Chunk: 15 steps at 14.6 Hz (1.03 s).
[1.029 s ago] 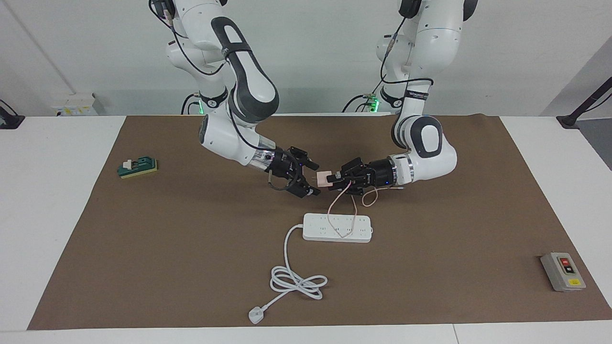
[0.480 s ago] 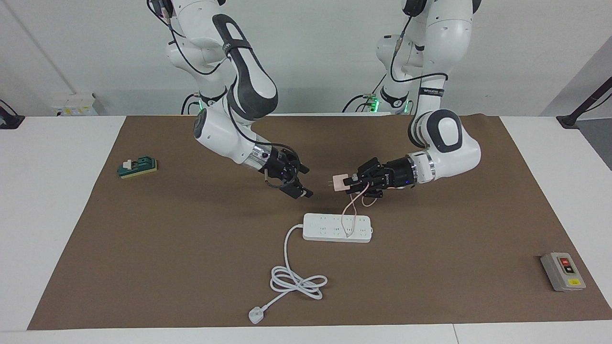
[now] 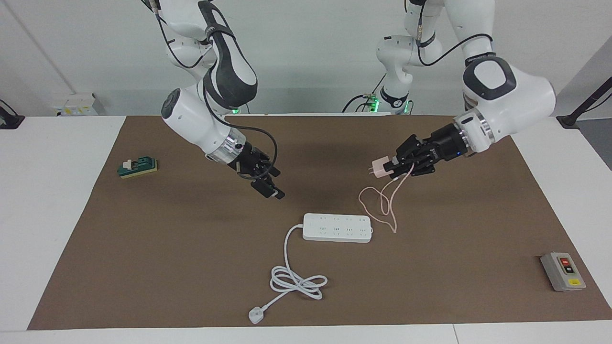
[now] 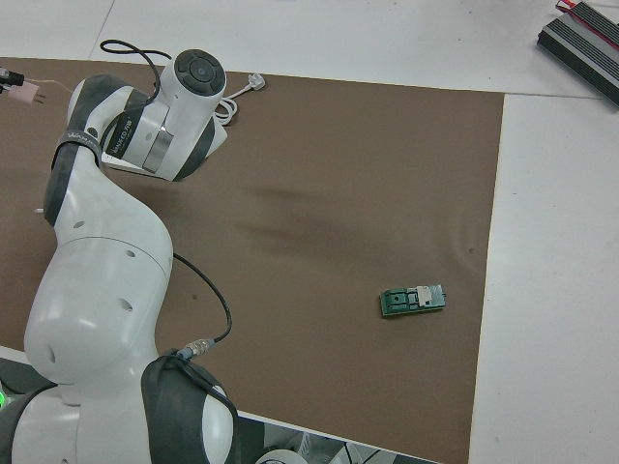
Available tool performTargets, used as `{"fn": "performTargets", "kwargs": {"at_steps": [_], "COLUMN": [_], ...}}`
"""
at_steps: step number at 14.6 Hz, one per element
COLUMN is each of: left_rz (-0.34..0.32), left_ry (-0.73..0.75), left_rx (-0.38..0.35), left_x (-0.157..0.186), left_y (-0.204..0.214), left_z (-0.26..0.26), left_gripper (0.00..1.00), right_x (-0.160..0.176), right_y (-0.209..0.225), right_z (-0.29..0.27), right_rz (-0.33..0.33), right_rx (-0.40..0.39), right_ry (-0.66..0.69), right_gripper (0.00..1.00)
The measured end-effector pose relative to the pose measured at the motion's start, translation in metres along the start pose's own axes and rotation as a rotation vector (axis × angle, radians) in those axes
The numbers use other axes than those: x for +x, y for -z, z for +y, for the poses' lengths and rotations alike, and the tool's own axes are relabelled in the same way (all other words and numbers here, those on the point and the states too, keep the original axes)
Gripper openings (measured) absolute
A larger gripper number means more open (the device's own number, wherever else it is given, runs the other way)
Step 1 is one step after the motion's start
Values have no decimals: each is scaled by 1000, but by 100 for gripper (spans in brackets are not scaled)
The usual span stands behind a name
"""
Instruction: Plug charger into power strip
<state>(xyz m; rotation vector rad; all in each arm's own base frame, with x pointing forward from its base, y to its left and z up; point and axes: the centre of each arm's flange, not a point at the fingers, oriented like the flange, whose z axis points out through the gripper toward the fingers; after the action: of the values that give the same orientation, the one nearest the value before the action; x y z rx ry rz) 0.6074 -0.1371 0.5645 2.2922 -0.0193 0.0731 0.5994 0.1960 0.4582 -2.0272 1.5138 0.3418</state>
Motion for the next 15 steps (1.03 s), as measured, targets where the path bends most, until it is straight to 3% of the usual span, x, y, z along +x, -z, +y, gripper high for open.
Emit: {"fn": "performTargets", "kwargs": {"at_steps": [4, 7, 11, 15], "left_rz": [-27, -8, 48, 98], "left_ry": [93, 185, 450, 674], "left_rx": [349, 565, 709, 755], "left_x": [-9, -12, -21, -20], "left_y": [47, 34, -25, -84], "left_z": [30, 28, 43, 41], "left_gripper": [31, 31, 31, 31], "right_x": [24, 37, 46, 76], "right_y": [65, 111, 158, 191], "right_z": [3, 11, 28, 42], "right_rz": [113, 191, 269, 280], "right_rx": [-18, -46, -110, -144], "right_ry": [87, 170, 226, 285], "right_gripper": [100, 100, 100, 100]}}
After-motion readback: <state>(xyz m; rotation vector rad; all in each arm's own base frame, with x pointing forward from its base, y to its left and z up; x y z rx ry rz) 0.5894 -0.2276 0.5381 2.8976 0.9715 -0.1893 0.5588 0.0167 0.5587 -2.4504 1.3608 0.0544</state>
